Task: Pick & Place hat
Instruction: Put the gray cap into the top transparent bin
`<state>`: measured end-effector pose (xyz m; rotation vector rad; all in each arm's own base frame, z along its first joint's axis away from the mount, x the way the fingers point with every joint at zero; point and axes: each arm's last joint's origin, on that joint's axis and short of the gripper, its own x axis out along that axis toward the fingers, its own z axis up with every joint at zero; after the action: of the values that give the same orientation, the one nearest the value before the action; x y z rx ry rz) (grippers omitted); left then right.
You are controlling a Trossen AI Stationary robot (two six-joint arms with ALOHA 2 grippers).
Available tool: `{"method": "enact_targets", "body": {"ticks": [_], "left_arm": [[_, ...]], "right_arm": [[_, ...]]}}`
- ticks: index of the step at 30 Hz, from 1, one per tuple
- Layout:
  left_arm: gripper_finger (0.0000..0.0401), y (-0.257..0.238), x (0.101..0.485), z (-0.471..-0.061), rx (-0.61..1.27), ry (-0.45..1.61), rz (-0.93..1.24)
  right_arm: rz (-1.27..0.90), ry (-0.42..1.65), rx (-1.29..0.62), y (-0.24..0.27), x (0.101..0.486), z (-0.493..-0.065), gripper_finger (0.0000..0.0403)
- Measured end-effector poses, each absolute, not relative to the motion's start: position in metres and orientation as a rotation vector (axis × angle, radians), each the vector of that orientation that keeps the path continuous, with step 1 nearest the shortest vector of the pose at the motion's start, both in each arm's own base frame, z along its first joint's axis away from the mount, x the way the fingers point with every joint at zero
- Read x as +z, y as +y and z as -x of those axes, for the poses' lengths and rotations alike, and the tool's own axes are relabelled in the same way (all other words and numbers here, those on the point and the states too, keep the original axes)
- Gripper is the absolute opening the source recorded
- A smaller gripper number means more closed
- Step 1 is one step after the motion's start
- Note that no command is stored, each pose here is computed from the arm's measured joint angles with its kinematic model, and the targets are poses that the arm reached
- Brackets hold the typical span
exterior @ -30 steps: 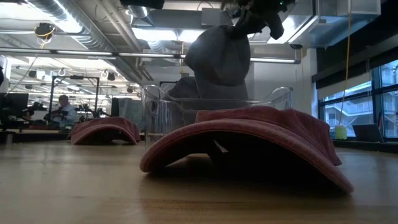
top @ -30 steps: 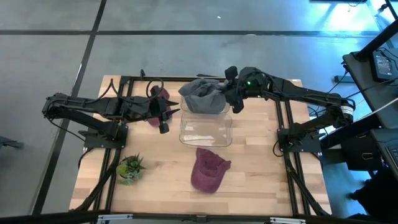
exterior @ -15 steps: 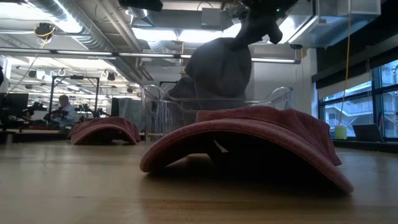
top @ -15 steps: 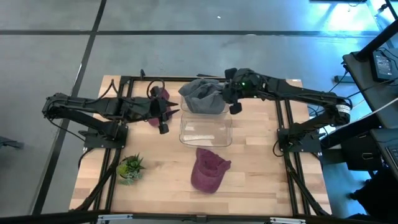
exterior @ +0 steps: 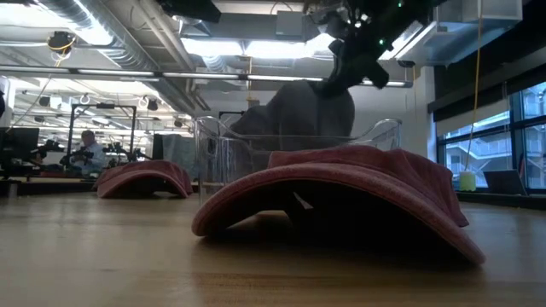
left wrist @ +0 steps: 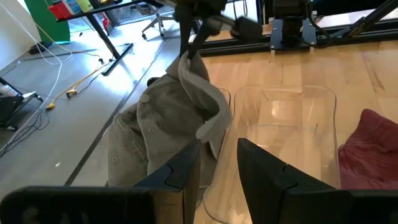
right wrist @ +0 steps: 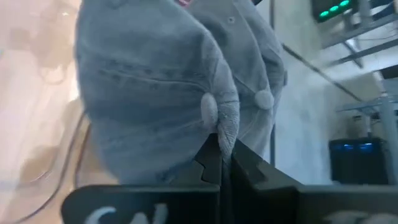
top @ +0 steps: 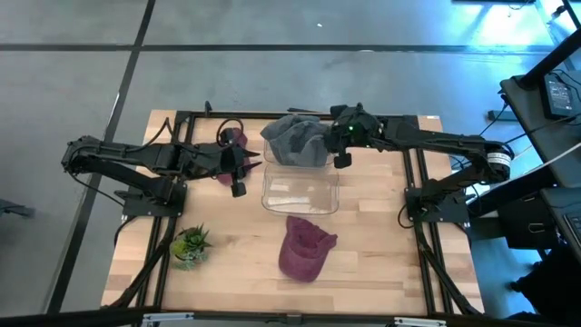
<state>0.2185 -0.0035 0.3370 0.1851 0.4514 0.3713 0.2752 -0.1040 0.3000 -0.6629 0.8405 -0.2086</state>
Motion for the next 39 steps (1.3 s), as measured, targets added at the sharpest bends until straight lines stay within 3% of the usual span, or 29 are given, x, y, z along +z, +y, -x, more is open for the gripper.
{"method": "enact_targets", "body": {"ticks": [7,14,21,30,39], "left_arm": [[0.0098,-0.003,0.338,-0.219,0.373,0.446,-0.183],[0.0102,-0.003,0.338,-0.219,0.373,0.444,-0.182],[0.0098,-0.003,0.338,-0.219,0.374,0.444,-0.182],[0.0101,-0.003,0.338,-0.219,0.374,0.444,-0.182],[0.0101,-0.003,0.338,-0.219,0.375,0.444,-0.181]], "right_arm": [[0.721,0.776,-0.251,-0.107,0.291,-0.279,0.0008],[0.775,0.821,-0.276,-0.108,0.291,-0.277,0.0036],[0.647,0.851,-0.339,-0.119,0.286,-0.273,0.0097],[0.667,0.816,-0.472,-0.126,0.293,-0.274,0.0195],[0.650,0.816,-0.414,-0.125,0.289,-0.275,0.0206]]}}
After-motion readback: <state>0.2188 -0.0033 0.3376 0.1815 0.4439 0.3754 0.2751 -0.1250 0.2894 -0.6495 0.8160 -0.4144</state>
